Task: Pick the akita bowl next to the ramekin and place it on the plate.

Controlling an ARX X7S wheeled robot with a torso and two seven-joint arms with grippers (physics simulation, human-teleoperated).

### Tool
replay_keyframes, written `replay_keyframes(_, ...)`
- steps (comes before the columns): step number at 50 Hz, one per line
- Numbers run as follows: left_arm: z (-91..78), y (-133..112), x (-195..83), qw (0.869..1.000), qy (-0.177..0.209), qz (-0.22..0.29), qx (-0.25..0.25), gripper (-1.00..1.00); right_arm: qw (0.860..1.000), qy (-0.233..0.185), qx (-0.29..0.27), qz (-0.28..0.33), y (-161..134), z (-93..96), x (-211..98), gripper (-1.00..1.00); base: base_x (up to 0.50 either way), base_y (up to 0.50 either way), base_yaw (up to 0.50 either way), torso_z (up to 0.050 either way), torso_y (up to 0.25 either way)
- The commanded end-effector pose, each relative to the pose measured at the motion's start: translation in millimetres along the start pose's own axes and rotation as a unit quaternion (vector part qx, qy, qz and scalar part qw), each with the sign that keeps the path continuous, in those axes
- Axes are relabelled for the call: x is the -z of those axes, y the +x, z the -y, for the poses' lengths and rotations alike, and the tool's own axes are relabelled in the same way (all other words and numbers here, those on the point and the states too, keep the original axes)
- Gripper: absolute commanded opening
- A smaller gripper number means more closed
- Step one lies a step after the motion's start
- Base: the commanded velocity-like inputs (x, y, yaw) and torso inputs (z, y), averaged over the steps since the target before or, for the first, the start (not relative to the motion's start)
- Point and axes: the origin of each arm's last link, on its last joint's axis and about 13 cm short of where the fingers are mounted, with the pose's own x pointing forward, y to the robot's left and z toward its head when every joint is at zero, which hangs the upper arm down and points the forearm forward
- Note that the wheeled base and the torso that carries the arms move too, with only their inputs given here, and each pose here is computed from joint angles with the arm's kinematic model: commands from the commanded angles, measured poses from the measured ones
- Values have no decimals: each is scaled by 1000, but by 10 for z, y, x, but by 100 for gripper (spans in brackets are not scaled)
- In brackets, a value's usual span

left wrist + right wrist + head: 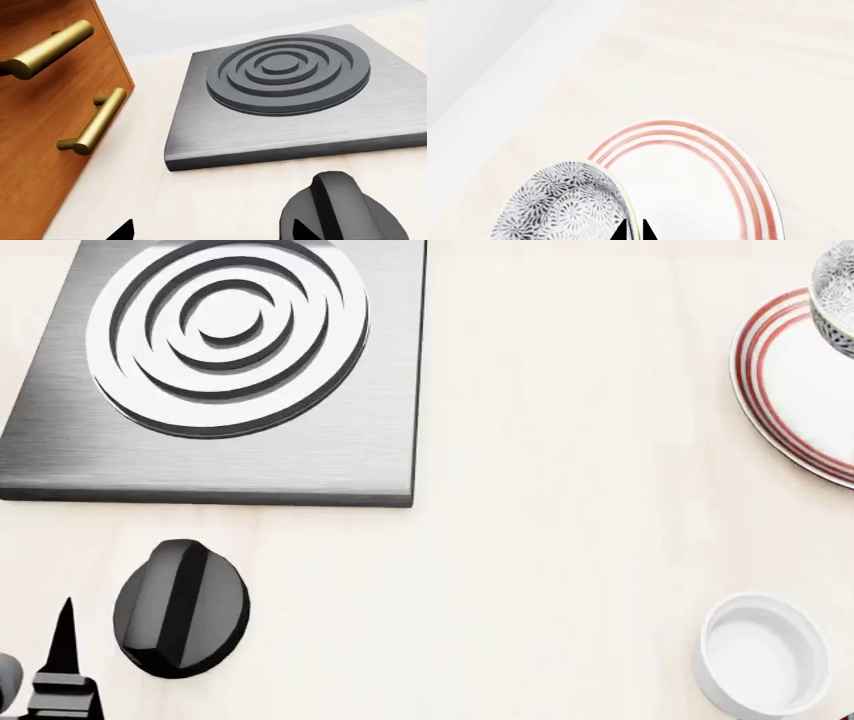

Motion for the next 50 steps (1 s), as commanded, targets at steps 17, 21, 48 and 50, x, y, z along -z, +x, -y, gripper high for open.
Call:
replay_keyframes(17,-6,-4,-8,1000,-4,4,3,100,1000,-6,-3,20,17,83,23,-100,0,0,0,0,1)
replay_keyframes(21,-3,2,-9,1000,-4,4,3,100,1000,-12,-7,19,44,68,51,-100,0,0,0,0,0)
replay_keyframes(48,18,-4,10,1000,0,0,8,100,1000,-22,-3,15,179,56,275,-100,0,0,0,0,0)
replay_keyframes(50,23,-3,6,1000,1,1,9,100,1000,-23,-6,15,184,58,292,-100,0,0,0,0,0)
